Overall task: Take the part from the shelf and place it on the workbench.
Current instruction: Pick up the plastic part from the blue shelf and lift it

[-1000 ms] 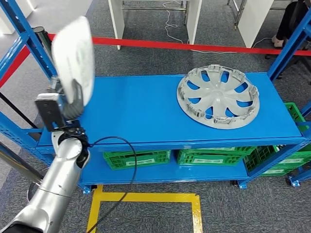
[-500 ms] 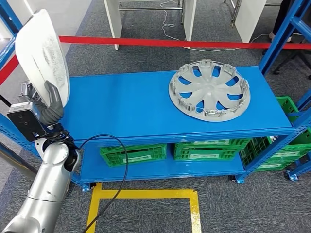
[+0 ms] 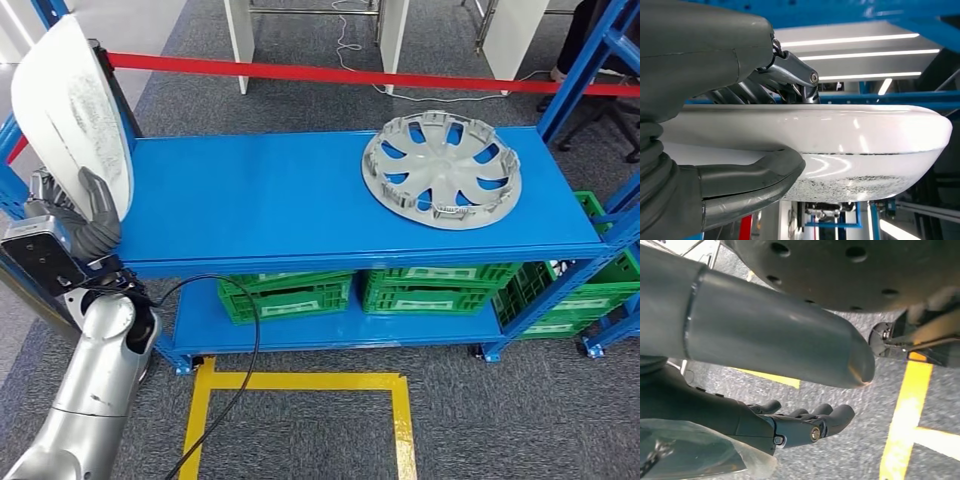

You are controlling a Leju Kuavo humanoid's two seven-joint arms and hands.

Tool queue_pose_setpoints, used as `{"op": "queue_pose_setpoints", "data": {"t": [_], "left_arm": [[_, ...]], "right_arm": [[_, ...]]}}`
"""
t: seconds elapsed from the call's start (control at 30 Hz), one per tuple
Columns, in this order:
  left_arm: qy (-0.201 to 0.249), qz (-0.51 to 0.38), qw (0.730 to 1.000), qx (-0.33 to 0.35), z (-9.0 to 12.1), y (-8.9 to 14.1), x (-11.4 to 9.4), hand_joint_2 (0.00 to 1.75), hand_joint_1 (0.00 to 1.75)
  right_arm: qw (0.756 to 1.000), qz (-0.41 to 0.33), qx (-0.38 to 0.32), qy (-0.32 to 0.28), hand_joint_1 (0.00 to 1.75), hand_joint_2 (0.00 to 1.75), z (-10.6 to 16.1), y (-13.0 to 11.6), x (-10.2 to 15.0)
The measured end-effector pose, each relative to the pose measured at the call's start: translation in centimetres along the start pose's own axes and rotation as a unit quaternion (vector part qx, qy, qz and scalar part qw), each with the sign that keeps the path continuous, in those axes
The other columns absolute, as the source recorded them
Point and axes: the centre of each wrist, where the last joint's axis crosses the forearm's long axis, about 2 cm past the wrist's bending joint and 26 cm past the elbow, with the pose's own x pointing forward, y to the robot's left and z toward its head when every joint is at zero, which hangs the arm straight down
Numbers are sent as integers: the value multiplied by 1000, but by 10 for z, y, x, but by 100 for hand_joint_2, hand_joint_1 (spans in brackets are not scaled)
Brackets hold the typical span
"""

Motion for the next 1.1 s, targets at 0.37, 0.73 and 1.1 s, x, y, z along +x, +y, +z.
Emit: {"op": "queue_pose_setpoints", "data": {"t": [0.37, 0.73, 1.1], "left_arm": [[-25, -30, 999, 5, -6, 15, 0, 175, 175], [-36, -49, 998, -3, -5, 18, 2, 175, 175], [-48, -71, 996, 13, 1, 33, 2, 175, 175]], "right_arm": [[1000, 13, -4, 8, 0, 0, -1, -1, 2], [1000, 14, -12, 24, 0, 0, 0, 2, 2], [998, -31, 20, -42, 0, 0, 0, 4, 3]]}}
